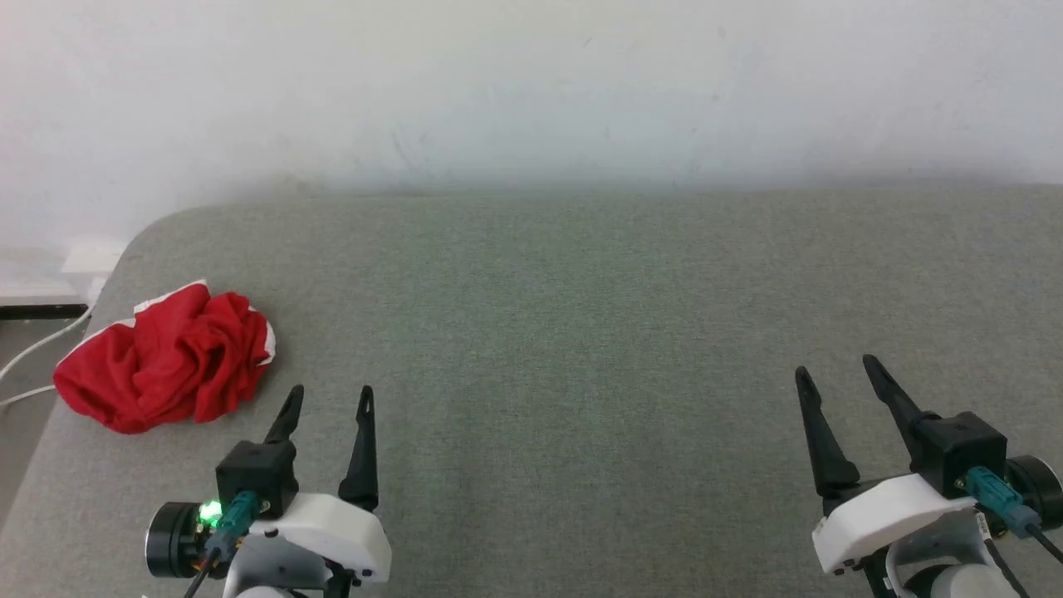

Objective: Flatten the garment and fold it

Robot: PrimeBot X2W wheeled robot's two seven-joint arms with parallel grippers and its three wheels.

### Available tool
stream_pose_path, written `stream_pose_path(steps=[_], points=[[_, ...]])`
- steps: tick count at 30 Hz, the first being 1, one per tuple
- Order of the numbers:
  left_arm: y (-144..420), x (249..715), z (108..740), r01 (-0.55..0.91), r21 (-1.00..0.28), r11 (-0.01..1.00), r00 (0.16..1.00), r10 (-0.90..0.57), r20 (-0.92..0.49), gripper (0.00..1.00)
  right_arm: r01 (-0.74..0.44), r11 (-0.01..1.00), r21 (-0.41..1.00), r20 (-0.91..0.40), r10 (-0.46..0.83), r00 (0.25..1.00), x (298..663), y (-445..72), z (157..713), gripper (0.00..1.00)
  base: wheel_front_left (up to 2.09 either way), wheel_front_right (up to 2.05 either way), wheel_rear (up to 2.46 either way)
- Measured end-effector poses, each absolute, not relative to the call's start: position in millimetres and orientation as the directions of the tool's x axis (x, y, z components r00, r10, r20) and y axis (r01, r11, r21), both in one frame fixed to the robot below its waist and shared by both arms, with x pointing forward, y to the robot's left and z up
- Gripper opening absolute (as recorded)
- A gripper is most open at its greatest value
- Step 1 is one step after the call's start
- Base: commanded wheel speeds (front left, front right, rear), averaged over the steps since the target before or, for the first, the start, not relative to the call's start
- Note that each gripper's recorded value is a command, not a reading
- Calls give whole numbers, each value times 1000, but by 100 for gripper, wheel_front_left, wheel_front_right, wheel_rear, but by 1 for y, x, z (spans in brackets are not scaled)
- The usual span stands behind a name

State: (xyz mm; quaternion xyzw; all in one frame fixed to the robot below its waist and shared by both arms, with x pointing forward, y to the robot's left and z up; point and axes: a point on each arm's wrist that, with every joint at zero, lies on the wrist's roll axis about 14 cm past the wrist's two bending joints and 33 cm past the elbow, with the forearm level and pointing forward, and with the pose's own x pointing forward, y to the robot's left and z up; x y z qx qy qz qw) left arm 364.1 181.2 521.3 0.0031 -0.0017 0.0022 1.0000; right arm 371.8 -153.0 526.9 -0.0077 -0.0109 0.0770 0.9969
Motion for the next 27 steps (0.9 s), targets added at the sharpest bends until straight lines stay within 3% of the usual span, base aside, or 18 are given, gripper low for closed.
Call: stream_pose_path(steps=[27], points=[[234, 334, 522, -177, -66, 982, 983, 180, 37, 100, -325, 946, -8, 70, 325, 943, 389, -92, 532, 100, 0, 0, 0]])
